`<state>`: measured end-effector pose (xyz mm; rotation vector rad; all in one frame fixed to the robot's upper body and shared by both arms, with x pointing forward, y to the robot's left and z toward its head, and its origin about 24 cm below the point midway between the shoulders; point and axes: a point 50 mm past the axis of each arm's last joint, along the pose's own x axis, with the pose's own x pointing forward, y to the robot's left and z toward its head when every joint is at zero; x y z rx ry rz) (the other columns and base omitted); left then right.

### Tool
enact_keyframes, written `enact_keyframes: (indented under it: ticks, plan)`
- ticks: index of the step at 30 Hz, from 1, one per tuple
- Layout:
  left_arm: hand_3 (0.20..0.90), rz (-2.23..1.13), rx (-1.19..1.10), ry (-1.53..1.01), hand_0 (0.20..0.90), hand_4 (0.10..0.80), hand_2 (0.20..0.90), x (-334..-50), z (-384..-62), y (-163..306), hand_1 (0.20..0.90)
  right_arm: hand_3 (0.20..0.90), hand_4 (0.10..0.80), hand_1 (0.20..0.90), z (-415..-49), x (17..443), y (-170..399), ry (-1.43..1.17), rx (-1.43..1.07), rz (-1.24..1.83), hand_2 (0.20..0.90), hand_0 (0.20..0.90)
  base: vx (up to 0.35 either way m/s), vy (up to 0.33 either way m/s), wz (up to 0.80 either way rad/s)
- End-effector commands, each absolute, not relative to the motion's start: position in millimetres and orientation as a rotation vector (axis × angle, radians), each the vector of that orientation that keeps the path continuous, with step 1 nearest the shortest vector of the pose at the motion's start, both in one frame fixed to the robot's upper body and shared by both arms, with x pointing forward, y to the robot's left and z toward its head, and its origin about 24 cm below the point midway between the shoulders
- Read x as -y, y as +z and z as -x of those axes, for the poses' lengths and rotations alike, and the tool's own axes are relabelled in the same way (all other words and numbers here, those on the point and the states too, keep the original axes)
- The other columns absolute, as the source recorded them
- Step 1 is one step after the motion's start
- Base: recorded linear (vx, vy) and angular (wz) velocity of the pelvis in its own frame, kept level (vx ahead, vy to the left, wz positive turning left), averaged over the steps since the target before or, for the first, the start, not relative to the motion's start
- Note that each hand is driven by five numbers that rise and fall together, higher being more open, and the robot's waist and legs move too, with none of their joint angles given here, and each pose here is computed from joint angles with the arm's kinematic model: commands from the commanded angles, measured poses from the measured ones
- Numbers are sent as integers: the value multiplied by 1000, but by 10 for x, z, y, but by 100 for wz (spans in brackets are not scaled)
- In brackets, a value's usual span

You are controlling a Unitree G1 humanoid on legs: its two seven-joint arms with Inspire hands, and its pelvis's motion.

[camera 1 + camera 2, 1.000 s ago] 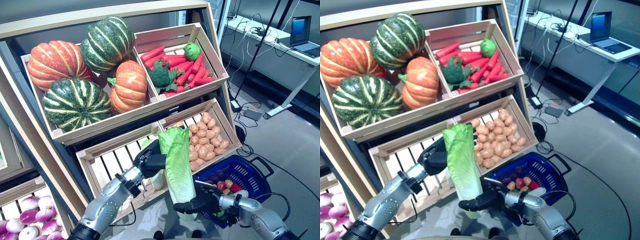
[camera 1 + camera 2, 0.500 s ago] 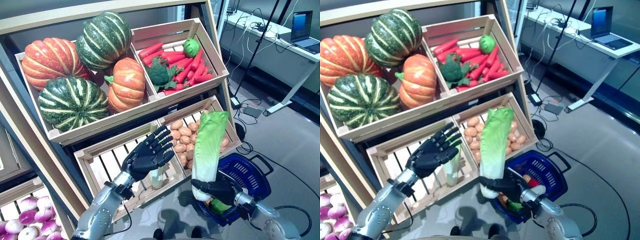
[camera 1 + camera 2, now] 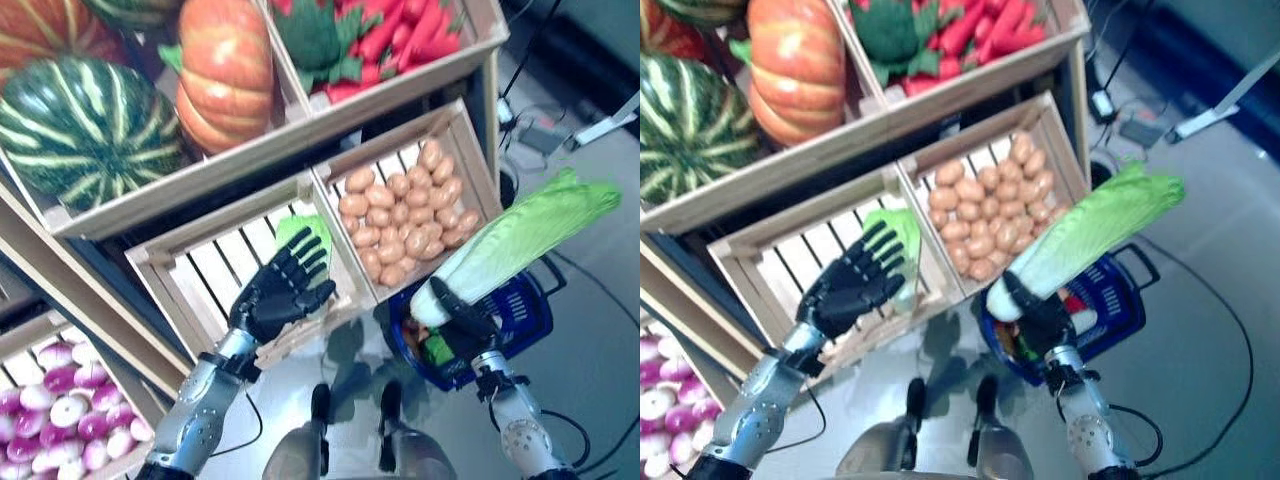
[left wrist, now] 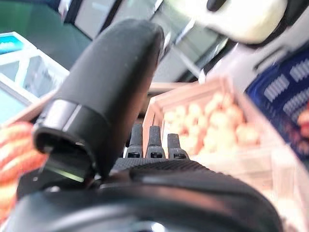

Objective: Put vegetables into the basket

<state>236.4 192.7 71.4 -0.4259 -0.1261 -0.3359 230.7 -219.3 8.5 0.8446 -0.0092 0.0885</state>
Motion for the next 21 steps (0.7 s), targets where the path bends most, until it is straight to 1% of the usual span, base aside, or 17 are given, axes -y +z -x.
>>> enact_keyframes:
  ticks: [1,3,7,10,15,21]
  plan:
    - [900,353,479,-351,900,800,900,-1993,-2451,1300,900,300,400,300,-2504,2387,675,56,417,-952,300,300,-167,-42,7]
    - [900,407,514,-350,900,800,900,-1975,-2491,1345,900,300,400,300,-2580,2549,764,-48,519,-1033,300,300,-230,-24,8]
    - [900,440,567,-338,900,800,900,-1913,-2536,1410,900,300,400,300,-2666,2719,862,-171,627,-1119,300,300,-167,6,2]
    - [900,464,595,-321,900,800,900,-1898,-2567,1457,900,300,400,300,-2708,2815,915,-218,669,-1144,300,300,-100,-5,-1]
    - [900,458,615,-342,900,800,900,-1775,-2655,1532,900,300,400,300,-2812,2982,1001,-295,735,-1220,300,300,-63,-31,6]
    - [900,474,643,-362,900,800,900,-1743,-2722,1603,900,300,400,300,-2956,3094,1070,-333,725,-1238,300,300,-50,-31,14]
